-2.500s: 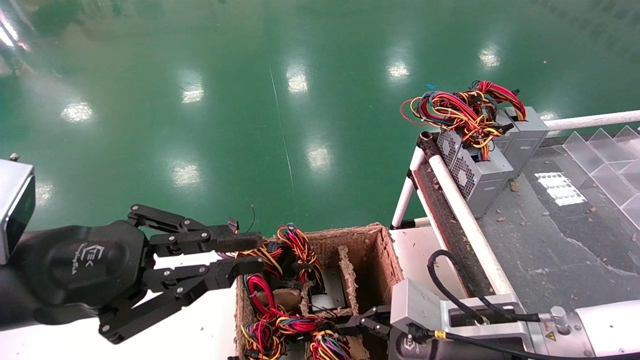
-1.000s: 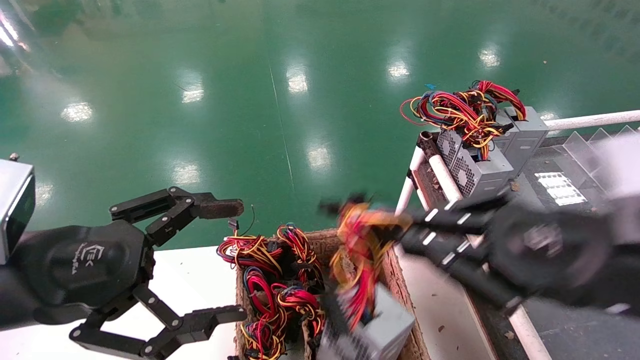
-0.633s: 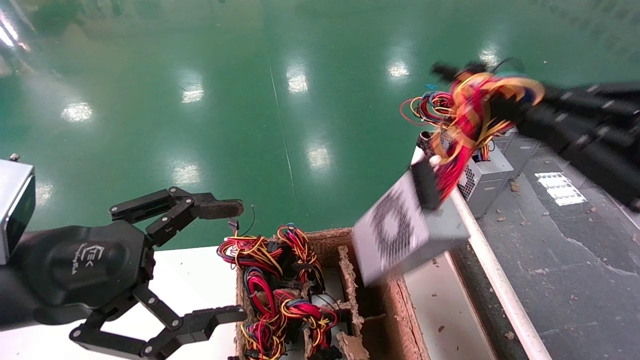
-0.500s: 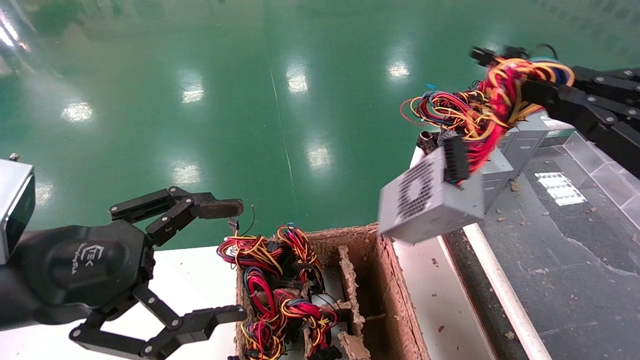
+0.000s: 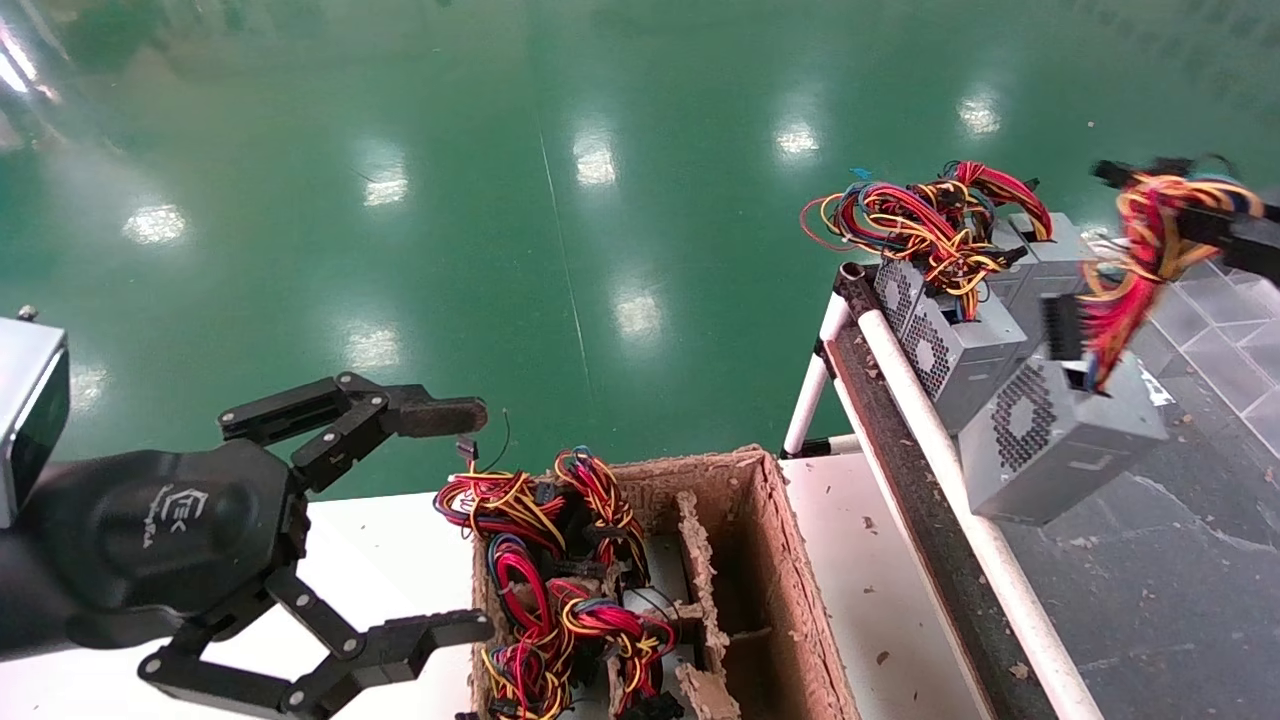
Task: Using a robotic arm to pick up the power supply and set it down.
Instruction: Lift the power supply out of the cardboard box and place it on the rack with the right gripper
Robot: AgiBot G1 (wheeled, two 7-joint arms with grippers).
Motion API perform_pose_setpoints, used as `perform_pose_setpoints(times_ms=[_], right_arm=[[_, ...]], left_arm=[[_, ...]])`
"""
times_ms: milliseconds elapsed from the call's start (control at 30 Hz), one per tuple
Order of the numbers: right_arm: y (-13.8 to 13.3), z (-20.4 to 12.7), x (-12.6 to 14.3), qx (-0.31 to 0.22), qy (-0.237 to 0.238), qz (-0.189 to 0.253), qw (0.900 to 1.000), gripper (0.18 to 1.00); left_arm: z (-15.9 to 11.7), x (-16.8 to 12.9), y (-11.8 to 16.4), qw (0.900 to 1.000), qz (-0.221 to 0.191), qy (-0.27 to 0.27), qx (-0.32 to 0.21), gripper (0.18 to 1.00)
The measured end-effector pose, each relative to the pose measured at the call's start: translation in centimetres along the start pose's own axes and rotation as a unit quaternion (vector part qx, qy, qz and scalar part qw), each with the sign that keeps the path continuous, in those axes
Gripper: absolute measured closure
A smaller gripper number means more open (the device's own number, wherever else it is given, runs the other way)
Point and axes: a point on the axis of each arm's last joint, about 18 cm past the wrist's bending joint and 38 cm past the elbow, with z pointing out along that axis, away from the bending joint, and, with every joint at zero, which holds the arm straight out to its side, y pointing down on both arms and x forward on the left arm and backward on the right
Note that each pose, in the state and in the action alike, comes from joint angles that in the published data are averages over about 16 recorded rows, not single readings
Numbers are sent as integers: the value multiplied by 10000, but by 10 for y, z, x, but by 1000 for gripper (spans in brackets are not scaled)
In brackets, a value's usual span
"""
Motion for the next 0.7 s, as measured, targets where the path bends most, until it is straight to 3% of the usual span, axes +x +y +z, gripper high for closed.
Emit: perform_pose_setpoints(times_ms=[333,700], right_arm=[[20,-23,21,-462,518,-201,9974,946],[38,-6,36,-829,875,-363,9920,946]], left_arm=[[0,0,0,10000,0,0,0,184],[0,0,0,10000,0,0,0,184]])
